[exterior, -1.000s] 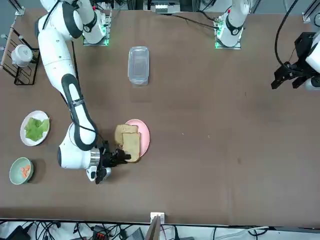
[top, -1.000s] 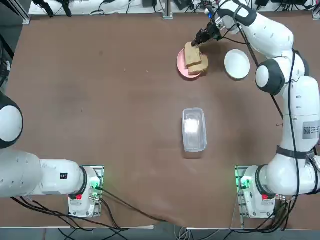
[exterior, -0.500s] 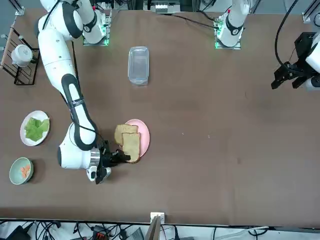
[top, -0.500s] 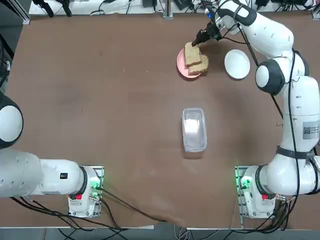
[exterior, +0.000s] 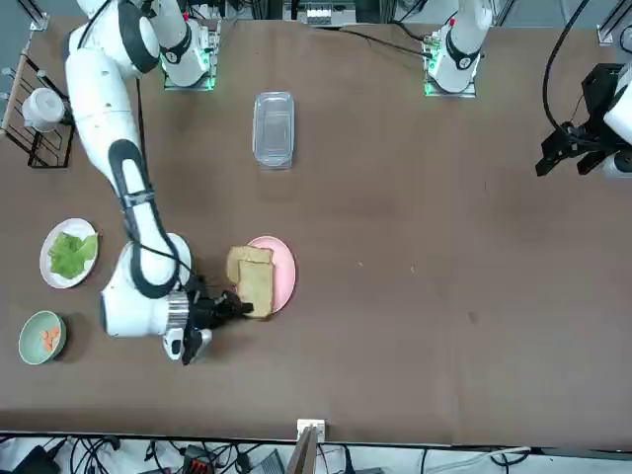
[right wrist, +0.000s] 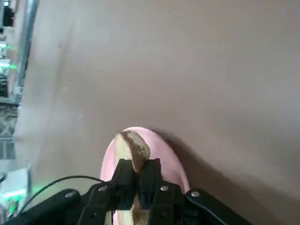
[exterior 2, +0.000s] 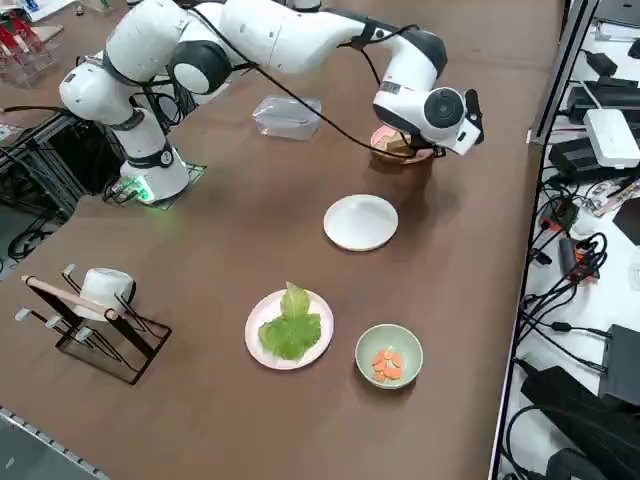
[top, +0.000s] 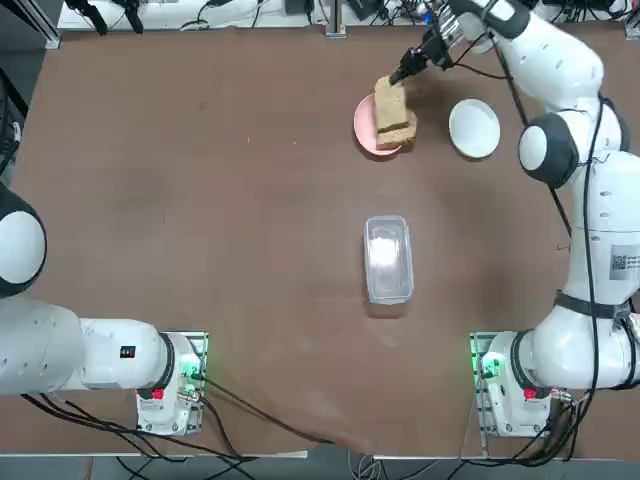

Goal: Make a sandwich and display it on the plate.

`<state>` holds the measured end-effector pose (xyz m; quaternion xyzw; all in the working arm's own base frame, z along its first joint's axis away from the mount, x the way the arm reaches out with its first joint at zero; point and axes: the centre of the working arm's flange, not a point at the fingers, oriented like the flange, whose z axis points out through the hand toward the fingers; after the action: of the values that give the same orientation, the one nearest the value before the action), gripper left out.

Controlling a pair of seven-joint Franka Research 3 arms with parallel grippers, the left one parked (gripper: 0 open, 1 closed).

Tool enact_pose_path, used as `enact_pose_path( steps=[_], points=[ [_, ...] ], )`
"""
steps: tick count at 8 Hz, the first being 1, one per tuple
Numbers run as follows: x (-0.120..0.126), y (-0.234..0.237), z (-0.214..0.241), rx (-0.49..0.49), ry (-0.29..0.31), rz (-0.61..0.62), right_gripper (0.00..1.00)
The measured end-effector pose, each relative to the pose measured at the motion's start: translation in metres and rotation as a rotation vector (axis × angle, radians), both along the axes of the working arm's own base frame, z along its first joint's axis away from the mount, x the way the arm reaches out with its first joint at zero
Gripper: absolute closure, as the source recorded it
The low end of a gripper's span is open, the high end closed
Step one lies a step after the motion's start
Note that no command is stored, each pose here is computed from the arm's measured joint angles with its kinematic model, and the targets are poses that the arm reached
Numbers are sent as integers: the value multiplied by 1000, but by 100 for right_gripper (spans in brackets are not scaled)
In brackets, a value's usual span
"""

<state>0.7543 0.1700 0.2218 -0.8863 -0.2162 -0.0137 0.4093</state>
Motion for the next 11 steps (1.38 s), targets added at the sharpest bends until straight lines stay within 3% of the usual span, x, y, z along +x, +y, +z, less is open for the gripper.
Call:
enact_pose_path(
  steps=[3, 7, 9, 11],
  points=[
    [6, -12, 40, 0, -46, 16, 93],
    [10, -24, 125, -193, -100, -27, 93],
    [11, -69, 146, -250, -68, -88, 93],
    [12, -151, 152, -266, 20, -228, 93]
  ],
)
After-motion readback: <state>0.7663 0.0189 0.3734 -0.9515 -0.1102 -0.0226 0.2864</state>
